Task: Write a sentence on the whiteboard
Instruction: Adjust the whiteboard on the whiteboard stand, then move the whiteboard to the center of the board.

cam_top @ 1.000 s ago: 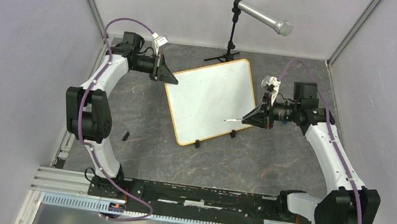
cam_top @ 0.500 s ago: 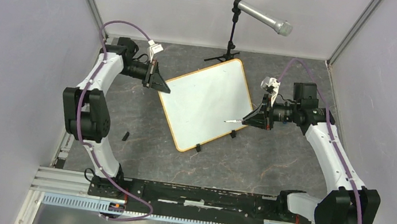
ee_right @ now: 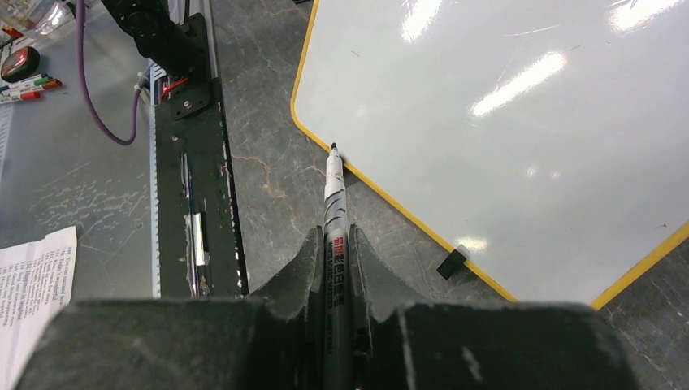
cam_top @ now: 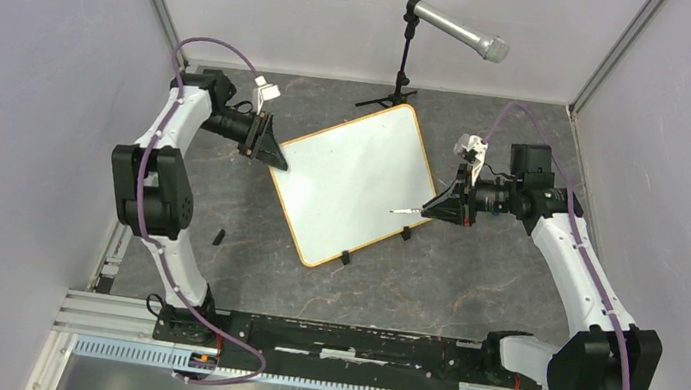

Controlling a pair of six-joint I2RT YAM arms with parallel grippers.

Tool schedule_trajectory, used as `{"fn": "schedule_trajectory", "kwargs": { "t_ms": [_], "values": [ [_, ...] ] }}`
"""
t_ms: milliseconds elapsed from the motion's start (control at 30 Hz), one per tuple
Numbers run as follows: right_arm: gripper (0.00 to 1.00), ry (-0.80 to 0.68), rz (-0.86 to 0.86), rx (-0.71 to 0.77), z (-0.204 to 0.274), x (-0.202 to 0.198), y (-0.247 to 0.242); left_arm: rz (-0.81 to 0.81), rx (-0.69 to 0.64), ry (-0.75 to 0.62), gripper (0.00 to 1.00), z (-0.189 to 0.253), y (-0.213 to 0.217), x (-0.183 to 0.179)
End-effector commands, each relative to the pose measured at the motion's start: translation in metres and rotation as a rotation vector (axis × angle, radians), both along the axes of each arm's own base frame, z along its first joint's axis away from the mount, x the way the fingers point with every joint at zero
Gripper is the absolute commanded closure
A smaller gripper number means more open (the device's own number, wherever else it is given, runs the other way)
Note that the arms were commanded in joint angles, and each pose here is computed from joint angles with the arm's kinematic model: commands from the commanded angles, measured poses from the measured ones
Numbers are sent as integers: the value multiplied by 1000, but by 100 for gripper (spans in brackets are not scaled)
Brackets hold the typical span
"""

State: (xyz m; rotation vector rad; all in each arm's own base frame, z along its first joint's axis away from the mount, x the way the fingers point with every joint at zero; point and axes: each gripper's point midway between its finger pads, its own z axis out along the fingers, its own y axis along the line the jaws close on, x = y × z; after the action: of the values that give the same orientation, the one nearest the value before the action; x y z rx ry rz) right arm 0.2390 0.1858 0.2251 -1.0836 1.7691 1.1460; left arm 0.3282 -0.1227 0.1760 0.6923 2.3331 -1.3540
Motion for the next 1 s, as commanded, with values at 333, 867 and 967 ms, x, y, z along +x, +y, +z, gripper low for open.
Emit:
{"fn": "schedule_trajectory", "kwargs": {
  "t_ms": [333,867,967],
  "values": [
    [100,-97,-167,43,45,37,-45,78,438,-690,0,136,37,20],
    [100,-40,-479,75,30,72,-122,-1052,768,-1023,30,-20,-145,-137],
    [100,-53,-502,73,28,71,-124,-1130,758,-1052,32,-39,-164,-145]
  ]
}}
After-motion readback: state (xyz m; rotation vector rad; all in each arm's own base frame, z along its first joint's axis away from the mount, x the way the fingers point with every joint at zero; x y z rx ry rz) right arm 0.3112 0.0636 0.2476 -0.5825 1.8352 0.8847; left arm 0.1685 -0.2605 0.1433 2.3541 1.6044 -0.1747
